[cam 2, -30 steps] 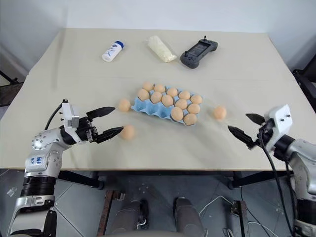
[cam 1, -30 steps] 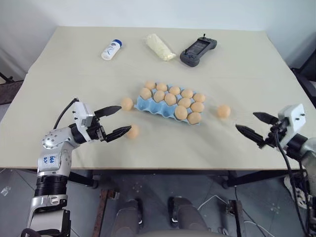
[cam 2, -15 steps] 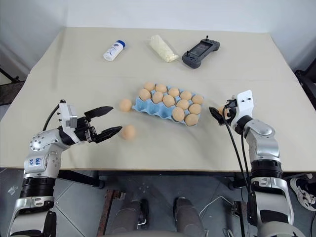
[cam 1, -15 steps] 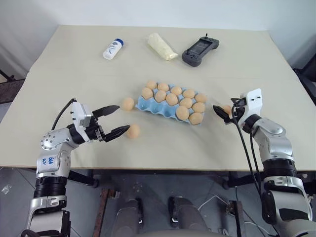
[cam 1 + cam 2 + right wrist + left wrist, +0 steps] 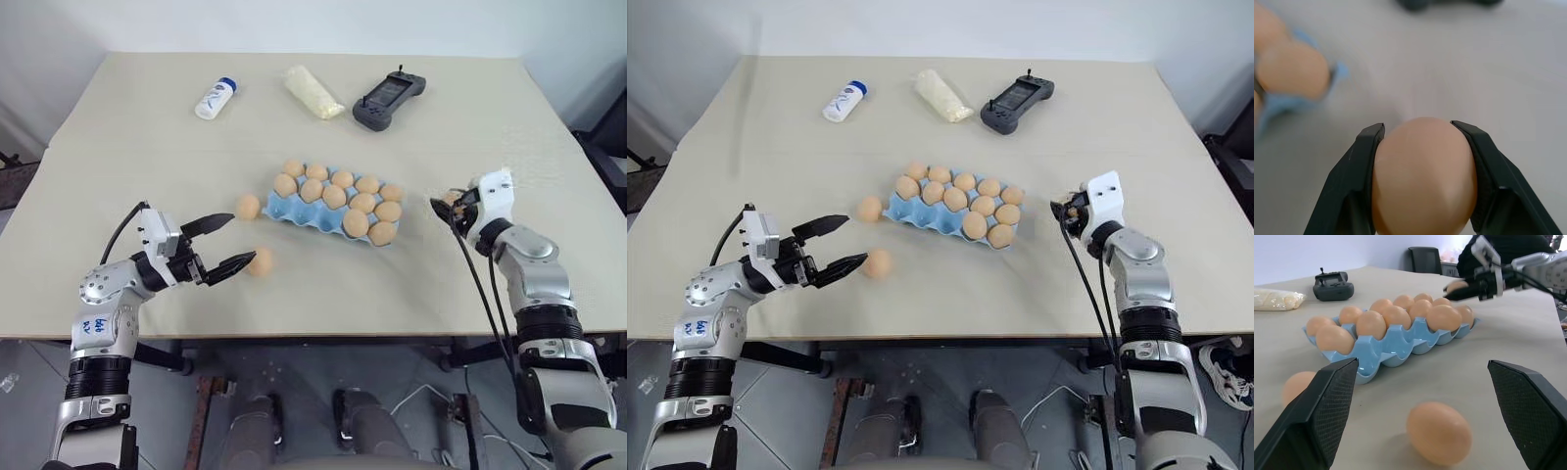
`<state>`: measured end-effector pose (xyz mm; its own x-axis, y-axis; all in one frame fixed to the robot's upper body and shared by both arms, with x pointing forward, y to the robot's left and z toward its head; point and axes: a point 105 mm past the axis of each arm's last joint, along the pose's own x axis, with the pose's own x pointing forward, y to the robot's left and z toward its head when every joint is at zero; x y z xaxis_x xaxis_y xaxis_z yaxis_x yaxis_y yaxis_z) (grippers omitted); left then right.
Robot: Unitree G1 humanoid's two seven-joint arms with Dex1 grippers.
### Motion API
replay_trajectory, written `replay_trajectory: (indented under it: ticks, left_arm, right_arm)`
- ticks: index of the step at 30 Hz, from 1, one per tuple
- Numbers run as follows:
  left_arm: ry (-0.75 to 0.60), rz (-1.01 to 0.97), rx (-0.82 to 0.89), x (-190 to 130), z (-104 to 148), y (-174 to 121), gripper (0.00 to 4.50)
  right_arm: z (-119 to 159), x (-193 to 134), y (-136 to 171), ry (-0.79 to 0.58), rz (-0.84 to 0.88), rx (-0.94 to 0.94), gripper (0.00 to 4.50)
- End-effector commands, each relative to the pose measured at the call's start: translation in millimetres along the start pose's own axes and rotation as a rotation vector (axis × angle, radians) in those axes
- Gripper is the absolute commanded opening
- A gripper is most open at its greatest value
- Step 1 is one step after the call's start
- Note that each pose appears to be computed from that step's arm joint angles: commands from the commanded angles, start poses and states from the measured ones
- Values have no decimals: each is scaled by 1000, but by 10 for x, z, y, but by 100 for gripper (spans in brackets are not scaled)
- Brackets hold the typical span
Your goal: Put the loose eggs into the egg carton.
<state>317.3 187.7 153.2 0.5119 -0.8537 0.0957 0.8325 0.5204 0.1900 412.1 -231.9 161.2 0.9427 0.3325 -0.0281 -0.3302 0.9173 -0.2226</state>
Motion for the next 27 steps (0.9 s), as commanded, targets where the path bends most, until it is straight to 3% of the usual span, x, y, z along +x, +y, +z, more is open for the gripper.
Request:
replay_trajectory:
  ticks: [1, 8, 15, 26, 27]
  left_arm:
    - [-34, 7, 44, -30, 110, 34, 450]
    - [-39, 5, 46, 0, 94, 36, 450]
    - [-43, 16, 55, -8, 100, 28, 450]
    - [-35, 22, 70, -69, 114, -27, 450]
    - [-33, 20, 70, -75, 115, -34, 450]
  right_arm:
    - [433, -45, 45, -124, 42, -18, 178]
    - [836, 78, 828, -205, 298, 3, 178]
    - [791, 262, 1424, -145, 437, -12, 178]
    - [689, 464, 1817, -138, 511, -43, 178]
    - [679, 492, 1817, -133, 501, -48, 213]
